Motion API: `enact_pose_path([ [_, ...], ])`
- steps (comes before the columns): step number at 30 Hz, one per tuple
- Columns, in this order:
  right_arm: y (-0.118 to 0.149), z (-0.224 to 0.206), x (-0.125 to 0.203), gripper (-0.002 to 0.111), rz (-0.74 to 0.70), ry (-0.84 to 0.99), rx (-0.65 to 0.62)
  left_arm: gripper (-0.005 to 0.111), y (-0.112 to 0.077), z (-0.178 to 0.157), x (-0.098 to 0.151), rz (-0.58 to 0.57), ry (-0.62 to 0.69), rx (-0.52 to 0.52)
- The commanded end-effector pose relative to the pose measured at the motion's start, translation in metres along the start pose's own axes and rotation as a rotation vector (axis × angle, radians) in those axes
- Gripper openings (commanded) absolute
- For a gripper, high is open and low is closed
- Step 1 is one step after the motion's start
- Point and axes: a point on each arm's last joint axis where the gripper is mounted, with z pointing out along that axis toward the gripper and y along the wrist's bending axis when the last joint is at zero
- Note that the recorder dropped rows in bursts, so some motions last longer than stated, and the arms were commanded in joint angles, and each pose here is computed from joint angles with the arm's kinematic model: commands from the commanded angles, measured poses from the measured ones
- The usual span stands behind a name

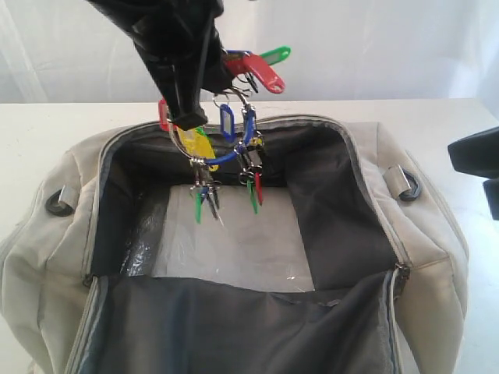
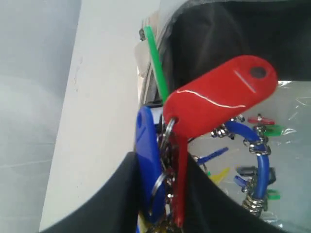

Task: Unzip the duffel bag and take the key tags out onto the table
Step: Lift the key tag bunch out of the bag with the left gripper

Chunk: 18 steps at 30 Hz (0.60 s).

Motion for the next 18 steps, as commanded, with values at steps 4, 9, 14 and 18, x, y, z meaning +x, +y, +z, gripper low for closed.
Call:
enact_pose_path([
  [4,0.000,0.000,0.001,0.000,0.000,0.004,0.004,0.000,0.010,-0.050,0.025,-0.056,0.068,-0.066],
  [9,0.000,0.000,0.001,0.000,0.019,0.006,0.003,0.000,0.013,-0.086,0.047,-0.102,0.129,-0.098],
  [14,0.001,0.000,0.003,0.000,0.034,0.020,-0.004,0.000,0.017,-0.123,0.072,-0.158,0.223,-0.195],
  [18,0.001,0.000,0.003,0.000,0.034,0.020,-0.004,0.000,0.018,-0.144,0.095,-0.200,0.364,-0.250],
])
